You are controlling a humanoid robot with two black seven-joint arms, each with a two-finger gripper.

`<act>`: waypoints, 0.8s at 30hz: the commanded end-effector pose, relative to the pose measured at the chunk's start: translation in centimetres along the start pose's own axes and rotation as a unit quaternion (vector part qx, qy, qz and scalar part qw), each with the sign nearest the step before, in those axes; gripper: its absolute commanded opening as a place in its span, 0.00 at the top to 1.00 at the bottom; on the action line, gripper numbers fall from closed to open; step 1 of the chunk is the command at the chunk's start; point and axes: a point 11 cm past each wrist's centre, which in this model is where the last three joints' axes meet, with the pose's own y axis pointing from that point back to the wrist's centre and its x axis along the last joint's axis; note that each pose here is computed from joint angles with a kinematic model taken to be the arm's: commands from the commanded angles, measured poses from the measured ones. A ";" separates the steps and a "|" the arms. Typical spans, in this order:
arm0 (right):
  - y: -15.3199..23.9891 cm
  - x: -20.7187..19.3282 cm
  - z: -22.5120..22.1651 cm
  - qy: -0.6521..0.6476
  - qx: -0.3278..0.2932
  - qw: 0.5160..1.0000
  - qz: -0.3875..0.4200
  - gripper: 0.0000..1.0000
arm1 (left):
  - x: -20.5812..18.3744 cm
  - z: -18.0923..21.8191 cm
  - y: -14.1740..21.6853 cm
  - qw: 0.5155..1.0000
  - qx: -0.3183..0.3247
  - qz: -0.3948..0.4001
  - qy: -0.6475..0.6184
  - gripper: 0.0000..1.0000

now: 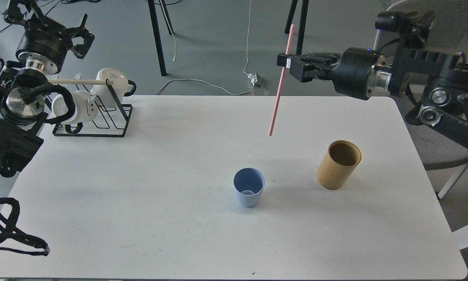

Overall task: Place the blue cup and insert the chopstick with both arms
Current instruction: 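Move the straw over the blue cup and lower it in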

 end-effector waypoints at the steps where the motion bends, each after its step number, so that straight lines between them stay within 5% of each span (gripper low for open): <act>1: -0.9 -3.8 0.0 -0.019 0.007 1.000 -0.022 1.00 | -0.1 0.1 -0.1 1.000 -0.001 -0.002 -0.001 0.01; 9: -2.3 -8.7 -0.3 -0.001 0.011 0.998 -0.060 1.00 | -0.3 0.0 -0.2 1.000 -0.001 -0.003 0.001 0.01; 24: -5.0 -10.6 -0.7 -0.023 0.014 0.998 -0.058 1.00 | -0.5 0.4 -0.3 1.000 -0.005 -0.005 0.000 0.01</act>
